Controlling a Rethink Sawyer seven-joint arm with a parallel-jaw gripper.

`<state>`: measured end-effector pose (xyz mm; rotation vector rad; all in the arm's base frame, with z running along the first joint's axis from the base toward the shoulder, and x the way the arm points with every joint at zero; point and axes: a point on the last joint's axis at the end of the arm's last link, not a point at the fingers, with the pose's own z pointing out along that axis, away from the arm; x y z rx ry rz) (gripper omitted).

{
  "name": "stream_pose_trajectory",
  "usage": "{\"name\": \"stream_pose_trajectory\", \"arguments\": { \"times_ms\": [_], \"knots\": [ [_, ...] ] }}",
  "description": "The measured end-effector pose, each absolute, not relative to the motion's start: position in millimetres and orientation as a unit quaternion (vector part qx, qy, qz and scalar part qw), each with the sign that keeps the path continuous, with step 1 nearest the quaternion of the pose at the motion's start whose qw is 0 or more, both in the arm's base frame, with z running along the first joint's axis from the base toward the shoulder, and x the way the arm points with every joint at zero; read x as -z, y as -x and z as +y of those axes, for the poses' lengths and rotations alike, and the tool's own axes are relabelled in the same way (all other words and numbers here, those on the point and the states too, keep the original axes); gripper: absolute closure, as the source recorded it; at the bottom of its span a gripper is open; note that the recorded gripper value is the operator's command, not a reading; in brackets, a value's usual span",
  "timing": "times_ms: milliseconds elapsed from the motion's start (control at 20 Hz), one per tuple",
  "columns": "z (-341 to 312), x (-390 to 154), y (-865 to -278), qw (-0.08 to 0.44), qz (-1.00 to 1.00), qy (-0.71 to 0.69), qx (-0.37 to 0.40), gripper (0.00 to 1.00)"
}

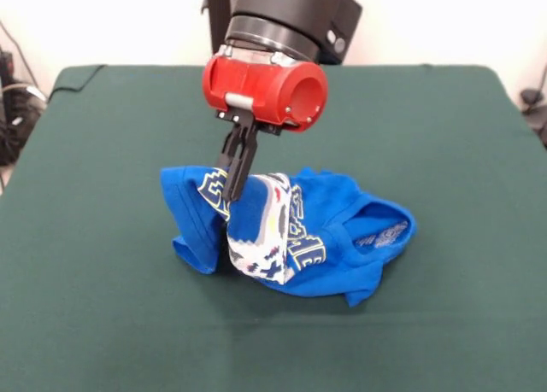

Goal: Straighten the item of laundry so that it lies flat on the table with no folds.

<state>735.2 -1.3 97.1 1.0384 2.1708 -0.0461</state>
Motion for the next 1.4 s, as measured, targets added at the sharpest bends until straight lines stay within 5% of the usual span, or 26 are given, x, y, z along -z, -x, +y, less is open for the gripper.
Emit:
{"name": "stream_pose_trajectory", "arguments": {
  "times_ms": [1000,1050,1400],
  "knots": [
    [-57.2,-139.7,-739.0,0.347,0.823,-0.449,0.035,1.00],
    [-55.5,-140.4,-739.9,0.348,0.823,-0.448,0.034,0.00],
    [-51.5,-143.2,-743.7,0.352,0.824,-0.443,0.032,0.00]
  ]
}}
